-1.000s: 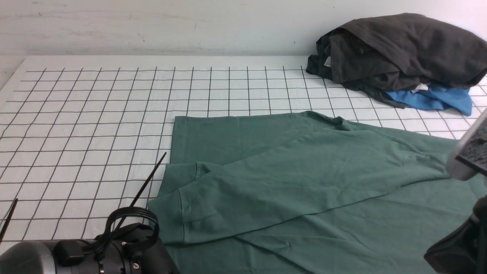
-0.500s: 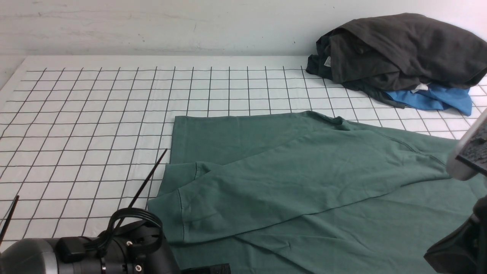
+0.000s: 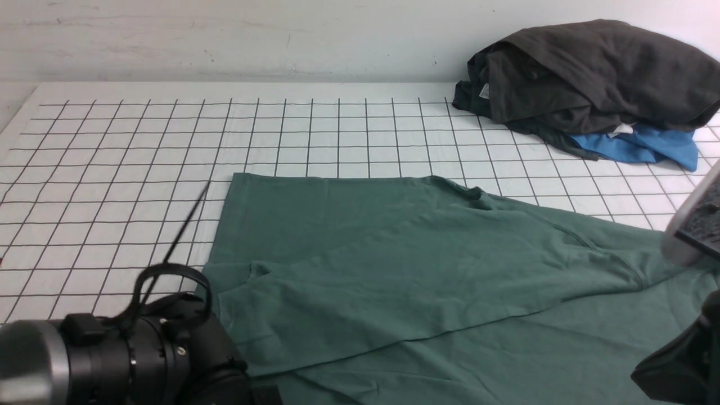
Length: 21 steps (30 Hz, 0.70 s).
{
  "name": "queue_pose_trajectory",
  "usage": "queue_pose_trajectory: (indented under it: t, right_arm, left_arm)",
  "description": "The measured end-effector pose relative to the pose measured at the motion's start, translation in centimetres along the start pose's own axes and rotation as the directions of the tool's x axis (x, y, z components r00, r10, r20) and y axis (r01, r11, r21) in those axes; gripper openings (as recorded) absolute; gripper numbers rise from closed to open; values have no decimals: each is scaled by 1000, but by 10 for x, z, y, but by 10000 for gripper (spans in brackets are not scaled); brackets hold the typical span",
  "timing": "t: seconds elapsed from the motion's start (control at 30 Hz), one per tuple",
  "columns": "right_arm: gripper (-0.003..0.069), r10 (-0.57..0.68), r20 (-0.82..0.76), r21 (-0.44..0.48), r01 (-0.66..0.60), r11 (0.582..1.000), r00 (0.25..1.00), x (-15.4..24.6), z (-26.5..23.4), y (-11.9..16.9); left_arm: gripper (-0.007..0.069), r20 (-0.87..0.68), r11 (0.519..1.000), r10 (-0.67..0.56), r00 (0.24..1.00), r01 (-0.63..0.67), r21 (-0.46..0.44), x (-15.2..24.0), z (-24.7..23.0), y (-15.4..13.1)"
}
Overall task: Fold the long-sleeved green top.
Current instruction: Use both arms simultaneously to clamp the lower edge of the clothing fabric
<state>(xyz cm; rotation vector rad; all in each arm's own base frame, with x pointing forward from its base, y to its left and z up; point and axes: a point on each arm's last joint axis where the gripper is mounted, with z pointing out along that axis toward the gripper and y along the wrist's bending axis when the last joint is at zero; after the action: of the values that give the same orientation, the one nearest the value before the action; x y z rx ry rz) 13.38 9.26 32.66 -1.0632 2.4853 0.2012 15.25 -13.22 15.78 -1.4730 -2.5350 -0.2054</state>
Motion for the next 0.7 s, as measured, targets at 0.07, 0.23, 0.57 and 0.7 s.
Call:
queue_pose_trajectory:
  t: [0.07, 0.23, 0.57, 0.7]
  right_arm:
    - [-6, -18, -4, 12, 18, 1000, 1000, 0, 0, -1]
    - [68, -86, -26, 12, 86, 996, 996, 4, 5, -1]
    - [529, -309, -207, -96, 295, 951, 928, 61, 73, 6]
    - [579, -374, -214, -59, 371, 927, 902, 79, 95, 4]
  left_arm:
    - [13, 4, 999, -31, 1000, 30, 31, 4, -2, 5]
    - [13, 38, 994, -74, 997, 71, 86, 10, -6, 11]
    - [13, 58, 992, -75, 996, 68, 106, 12, -9, 12]
    - [13, 59, 992, -75, 995, 68, 107, 12, -9, 11]
